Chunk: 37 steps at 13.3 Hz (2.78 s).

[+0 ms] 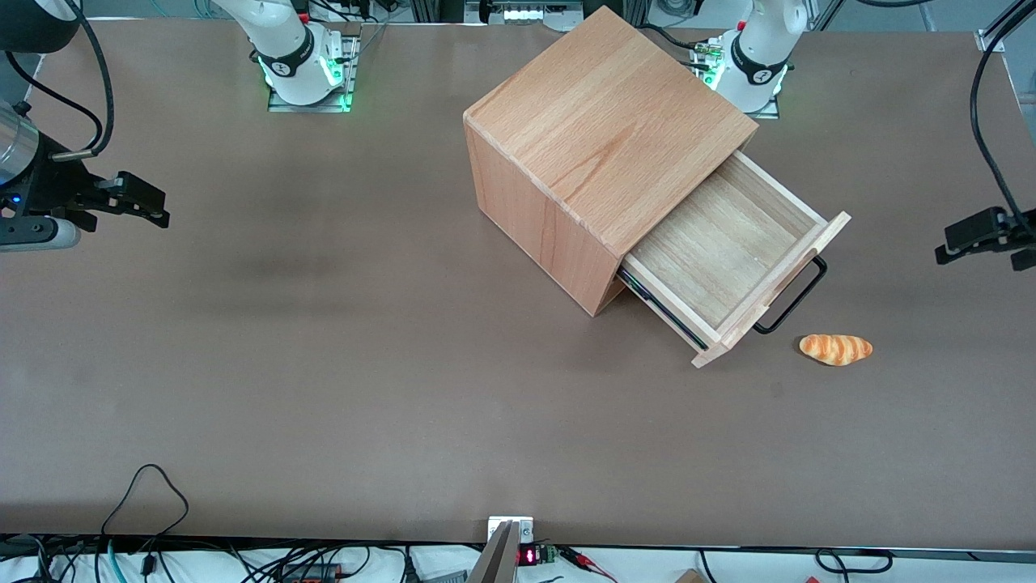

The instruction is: Open top drawer with left arm

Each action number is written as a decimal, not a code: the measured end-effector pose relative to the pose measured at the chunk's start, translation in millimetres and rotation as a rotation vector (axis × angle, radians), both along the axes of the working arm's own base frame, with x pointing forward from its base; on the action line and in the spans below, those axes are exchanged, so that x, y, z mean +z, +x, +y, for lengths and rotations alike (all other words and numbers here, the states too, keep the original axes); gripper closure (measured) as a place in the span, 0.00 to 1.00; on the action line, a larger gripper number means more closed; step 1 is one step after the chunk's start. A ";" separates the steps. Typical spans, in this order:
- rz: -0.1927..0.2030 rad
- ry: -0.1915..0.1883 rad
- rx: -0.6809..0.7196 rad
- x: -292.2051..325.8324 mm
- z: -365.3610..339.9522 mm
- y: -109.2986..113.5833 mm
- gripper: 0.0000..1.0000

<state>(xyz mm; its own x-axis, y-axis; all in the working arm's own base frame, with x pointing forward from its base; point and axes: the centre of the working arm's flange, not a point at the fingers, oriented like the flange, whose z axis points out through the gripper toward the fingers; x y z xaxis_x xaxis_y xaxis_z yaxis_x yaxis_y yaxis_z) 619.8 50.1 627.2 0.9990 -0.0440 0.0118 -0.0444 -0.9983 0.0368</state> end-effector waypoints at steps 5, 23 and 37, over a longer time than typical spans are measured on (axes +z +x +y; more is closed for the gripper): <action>-0.014 0.011 -0.002 22.8 -25.2 -29.8 0.00; -0.025 0.028 0.021 18.4 -12.8 -92.0 0.00; -0.011 0.015 0.024 21.4 -34.6 -61.1 0.00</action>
